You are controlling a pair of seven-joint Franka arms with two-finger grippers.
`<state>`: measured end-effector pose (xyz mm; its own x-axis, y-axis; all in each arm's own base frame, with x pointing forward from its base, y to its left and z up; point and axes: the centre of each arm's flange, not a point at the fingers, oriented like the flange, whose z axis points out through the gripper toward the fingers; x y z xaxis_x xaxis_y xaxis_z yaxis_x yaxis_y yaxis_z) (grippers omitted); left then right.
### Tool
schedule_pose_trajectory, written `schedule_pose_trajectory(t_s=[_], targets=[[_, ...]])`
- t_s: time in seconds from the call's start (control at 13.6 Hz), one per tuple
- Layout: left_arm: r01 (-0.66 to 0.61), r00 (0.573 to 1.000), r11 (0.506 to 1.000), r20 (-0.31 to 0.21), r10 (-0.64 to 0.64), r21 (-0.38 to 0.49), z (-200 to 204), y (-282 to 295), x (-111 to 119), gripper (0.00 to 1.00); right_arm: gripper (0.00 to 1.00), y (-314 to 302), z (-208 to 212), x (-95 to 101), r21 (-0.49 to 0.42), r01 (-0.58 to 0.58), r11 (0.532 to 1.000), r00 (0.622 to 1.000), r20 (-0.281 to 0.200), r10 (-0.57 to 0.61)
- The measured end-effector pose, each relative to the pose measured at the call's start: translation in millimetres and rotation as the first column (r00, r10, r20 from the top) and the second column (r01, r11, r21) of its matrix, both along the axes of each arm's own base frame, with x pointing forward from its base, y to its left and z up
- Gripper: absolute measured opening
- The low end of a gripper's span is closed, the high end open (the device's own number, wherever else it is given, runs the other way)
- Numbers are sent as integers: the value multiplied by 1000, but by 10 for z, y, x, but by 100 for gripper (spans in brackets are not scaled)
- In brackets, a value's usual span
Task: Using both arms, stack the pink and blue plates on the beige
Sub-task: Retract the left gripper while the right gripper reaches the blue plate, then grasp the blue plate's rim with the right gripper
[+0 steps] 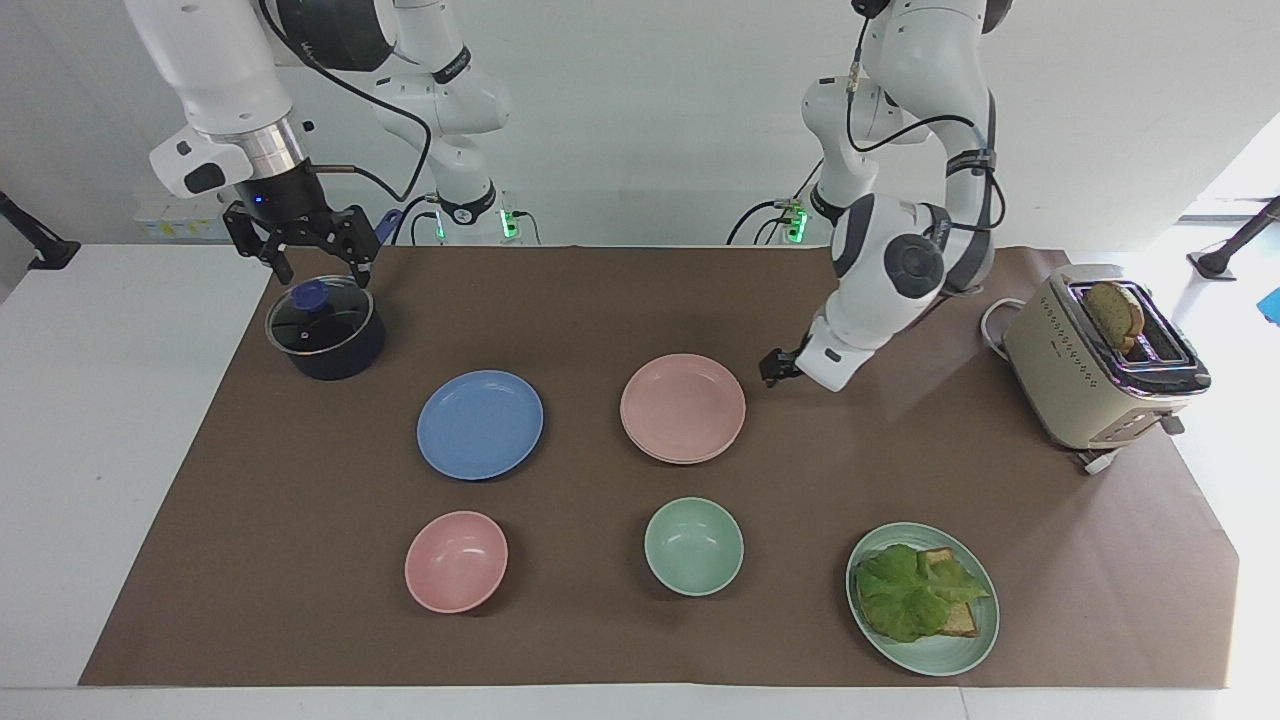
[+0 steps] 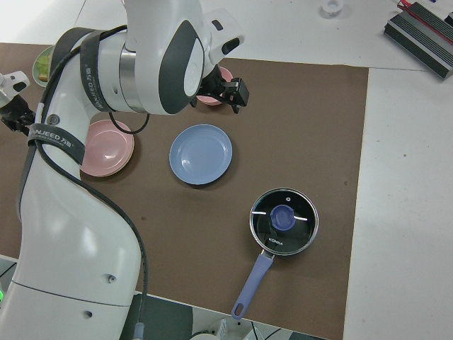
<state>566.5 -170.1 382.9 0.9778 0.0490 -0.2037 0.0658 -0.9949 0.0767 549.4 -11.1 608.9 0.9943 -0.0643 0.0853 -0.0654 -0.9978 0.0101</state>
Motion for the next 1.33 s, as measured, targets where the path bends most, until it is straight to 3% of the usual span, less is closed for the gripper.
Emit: schedule_pose_trajectory(t_s=[0.29, 0.66, 0.88, 1.33], targets=[[135, 986, 987, 90, -143, 87, 488, 1001, 371, 100, 100, 12, -536, 115, 0, -3, 1000, 1000, -16, 3], [196, 956, 971, 194, -219, 134, 1549, 1027, 509, 100, 100, 73, -1582, 375, -5, -32, 999, 998, -52, 31], [199, 954, 971, 202, -222, 129, 1872, 974, 457, 100, 100, 110, -2190, 400, 51, -30, 998, 998, -53, 33], [191, 953, 975, 219, -211, 111, 2069, 934, 442, 100, 97, 132, -2885, 360, 170, -112, 979, 988, -87, 128]])
